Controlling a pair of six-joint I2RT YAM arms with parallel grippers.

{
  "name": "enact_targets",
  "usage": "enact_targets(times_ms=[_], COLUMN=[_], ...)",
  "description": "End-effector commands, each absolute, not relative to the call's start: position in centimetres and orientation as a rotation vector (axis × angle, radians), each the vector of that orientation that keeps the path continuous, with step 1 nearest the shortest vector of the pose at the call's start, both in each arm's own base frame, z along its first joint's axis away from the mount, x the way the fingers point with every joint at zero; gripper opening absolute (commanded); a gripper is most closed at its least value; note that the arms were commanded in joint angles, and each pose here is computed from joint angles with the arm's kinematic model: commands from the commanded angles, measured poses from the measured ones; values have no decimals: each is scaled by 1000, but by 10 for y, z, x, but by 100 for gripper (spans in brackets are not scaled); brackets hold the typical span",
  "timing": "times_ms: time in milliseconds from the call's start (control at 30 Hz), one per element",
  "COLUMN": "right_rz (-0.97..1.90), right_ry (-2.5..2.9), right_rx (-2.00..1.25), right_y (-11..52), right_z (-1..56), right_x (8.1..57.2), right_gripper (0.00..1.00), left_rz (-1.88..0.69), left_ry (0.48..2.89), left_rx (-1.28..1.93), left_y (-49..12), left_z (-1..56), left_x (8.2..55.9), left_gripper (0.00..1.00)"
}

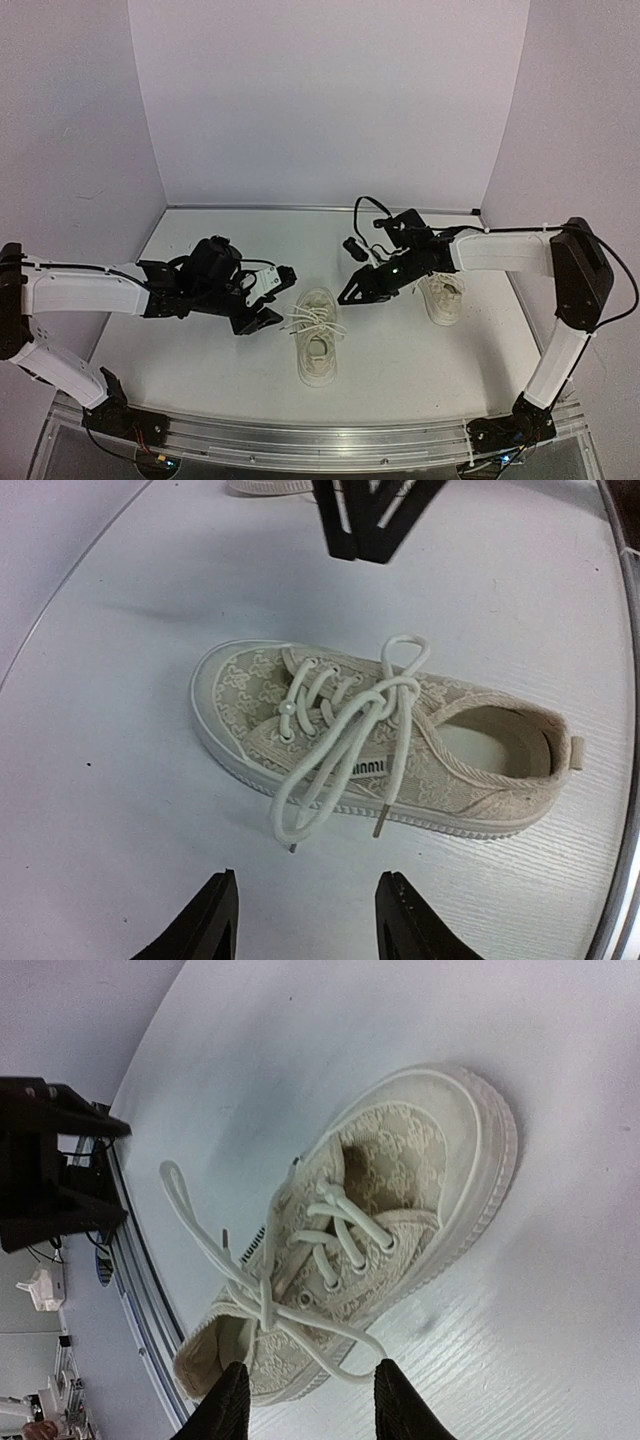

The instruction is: Tie the shoes

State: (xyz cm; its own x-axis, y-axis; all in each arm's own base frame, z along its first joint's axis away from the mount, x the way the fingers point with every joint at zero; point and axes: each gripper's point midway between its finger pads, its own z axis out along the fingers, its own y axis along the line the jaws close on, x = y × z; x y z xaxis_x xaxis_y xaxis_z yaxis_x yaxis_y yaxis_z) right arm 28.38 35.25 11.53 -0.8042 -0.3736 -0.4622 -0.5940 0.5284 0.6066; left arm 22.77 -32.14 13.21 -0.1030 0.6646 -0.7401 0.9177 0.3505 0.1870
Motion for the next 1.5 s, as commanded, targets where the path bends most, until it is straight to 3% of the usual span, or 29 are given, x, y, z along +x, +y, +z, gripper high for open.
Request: enact_targets(times_ms=[0, 767, 1267, 1367, 1467], right_rz=[1145, 1044, 1005, 1013, 999], right_ry=[2465, 2503, 2501, 2507, 2519], right_rx=[-879, -1092, -1156, -1164, -1162], right_y=[360, 380, 389, 390, 387], right_z=[114, 71, 65, 65, 64], right_x=[293, 274, 266, 263, 262], right_gripper=[37, 30, 32, 27, 14], left_rz=[-526, -514, -517, -512, -500], left_ry=[1767, 1757, 1774, 1787, 1791], left_rx=[1471, 1582, 1601, 1608, 1600], left_y=[-334, -377, -384, -384, -382], left_z=[134, 101, 91, 86, 88], left_x=[207, 221, 225, 225, 226], left_gripper=[49, 46, 47, 43, 25])
